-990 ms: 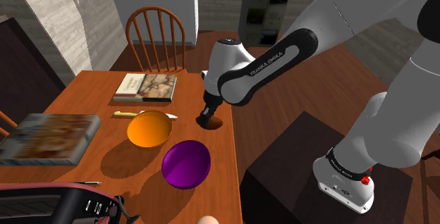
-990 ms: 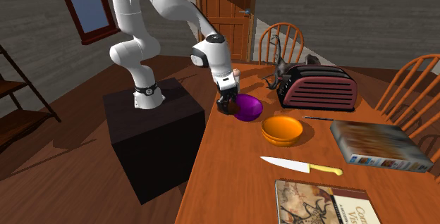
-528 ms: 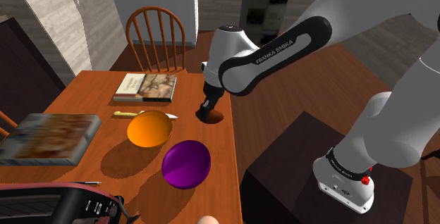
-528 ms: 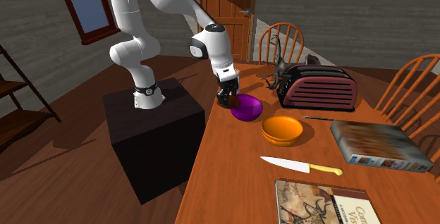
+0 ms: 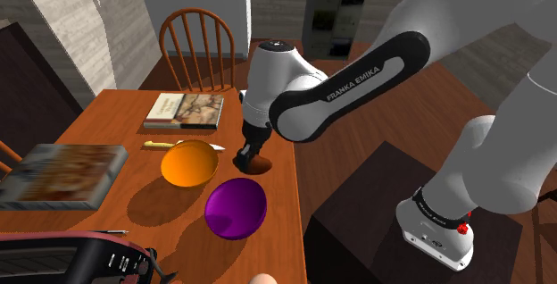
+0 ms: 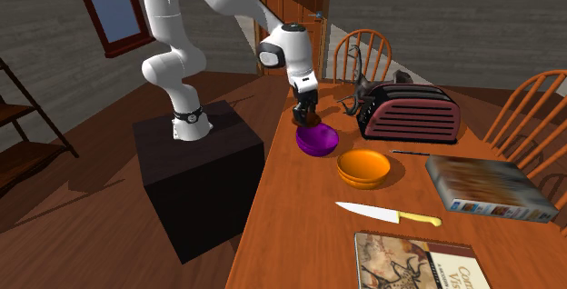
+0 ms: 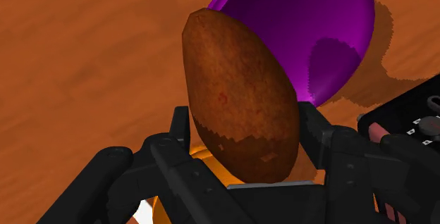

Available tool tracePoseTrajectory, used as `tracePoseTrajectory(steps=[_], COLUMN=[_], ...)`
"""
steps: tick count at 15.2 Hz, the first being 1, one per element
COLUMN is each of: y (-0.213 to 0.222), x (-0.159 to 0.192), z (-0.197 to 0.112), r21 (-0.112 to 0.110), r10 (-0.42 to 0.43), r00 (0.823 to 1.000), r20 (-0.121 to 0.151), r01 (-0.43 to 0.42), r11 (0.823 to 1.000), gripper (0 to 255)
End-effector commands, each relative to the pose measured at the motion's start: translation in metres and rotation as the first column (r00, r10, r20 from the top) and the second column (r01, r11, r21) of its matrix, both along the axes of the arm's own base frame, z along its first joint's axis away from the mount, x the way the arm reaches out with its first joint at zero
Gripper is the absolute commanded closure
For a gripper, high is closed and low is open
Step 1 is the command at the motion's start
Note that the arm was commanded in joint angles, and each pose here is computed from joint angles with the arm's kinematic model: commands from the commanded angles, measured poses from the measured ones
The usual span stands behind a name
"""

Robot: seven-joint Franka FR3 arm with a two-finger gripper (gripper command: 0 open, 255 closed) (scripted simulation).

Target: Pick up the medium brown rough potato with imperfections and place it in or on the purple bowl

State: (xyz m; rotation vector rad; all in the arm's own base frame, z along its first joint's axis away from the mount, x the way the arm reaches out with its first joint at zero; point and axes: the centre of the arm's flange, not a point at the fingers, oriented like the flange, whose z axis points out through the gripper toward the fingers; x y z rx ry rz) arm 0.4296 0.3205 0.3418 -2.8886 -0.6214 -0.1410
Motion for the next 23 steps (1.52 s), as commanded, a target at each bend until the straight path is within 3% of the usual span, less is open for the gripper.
tracePoseTrajectory(steps=[1, 5, 19, 23], y=[0.025, 0.073, 0.073, 0.073], x=[-0.011, -0.031, -0.031, -0.031], z=[0.001, 0.002, -0.072, -0.072], r21=[0.0, 0.0, 0.0, 0.0], r10=[-0.002, -0.002, -0.002, -0.002], r00=[1.0, 1.0, 1.0, 1.0], r20=[0.0, 0.0, 0.0, 0.0], r01=[0.002, 0.002, 0.002, 0.002], r11=[1.0, 1.0, 1.0, 1.0], gripper=[255, 255, 255, 255])
